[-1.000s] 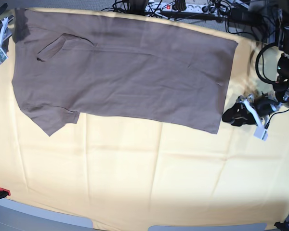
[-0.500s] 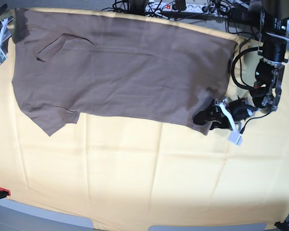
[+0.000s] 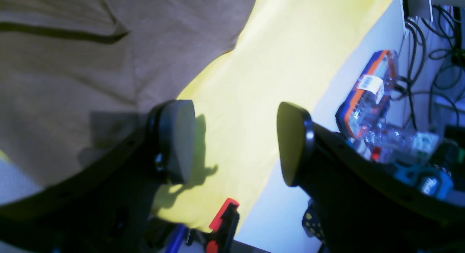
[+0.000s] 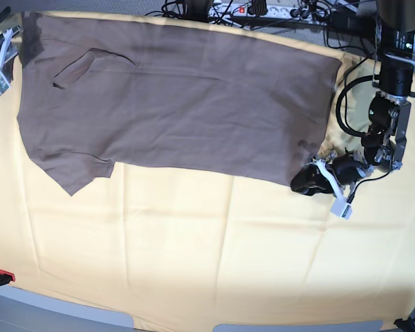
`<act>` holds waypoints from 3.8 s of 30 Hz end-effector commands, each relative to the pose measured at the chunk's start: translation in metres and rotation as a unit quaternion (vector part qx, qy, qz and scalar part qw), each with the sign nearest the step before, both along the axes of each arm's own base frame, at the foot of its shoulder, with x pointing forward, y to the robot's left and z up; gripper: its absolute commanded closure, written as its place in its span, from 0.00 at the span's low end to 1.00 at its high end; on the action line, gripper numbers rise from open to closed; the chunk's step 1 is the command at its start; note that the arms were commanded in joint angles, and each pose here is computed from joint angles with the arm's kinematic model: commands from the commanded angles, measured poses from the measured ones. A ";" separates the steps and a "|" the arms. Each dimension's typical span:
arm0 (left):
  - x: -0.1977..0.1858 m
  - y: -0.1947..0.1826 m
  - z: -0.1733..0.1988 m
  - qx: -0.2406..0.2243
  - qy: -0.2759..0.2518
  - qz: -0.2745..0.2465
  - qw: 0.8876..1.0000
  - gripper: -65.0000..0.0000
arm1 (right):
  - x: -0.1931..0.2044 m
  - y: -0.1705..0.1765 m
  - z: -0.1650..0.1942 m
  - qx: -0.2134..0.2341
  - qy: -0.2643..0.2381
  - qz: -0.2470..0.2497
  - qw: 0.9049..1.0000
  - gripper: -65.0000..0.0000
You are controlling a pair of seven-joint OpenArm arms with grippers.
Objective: Fold the T-shirt properly
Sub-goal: 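Move the right gripper to the sleeve-side corner of that edge and grasp, then lift the grasped edge with both grippers and fold it over toward the arms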
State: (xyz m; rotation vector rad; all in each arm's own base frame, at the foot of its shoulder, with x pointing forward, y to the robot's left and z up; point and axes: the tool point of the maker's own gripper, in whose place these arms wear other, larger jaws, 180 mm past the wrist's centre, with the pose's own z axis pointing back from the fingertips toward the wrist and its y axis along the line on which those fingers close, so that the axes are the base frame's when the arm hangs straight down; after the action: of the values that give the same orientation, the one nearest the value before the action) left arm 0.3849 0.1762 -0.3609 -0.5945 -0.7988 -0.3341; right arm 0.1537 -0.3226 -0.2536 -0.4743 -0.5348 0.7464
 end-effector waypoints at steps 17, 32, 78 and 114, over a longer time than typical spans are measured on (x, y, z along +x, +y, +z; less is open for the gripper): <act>0.002 -0.006 0.016 -0.024 -0.018 -0.023 0.999 1.00 | 0.077 0.002 0.011 0.206 -0.154 -0.046 0.965 0.42; 0.001 -0.006 0.016 -0.023 -0.017 -0.023 0.999 1.00 | 0.175 -0.026 -0.079 0.460 -0.118 -0.182 0.861 0.42; 0.050 0.001 0.051 0.013 -0.113 0.019 0.993 1.00 | 0.212 -0.040 -0.068 0.478 -0.143 -0.182 0.847 1.00; 0.013 -0.023 0.056 -0.073 -0.064 -0.047 0.994 1.00 | 0.165 -0.024 -0.074 0.432 -0.092 -0.146 0.885 1.00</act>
State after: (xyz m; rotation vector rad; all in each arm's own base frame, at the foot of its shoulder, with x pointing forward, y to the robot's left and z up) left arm 0.3867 0.1507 -0.3276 -0.7432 -0.8581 -0.3959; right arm 0.3086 -0.3374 -0.3494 0.2385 -0.8271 0.1054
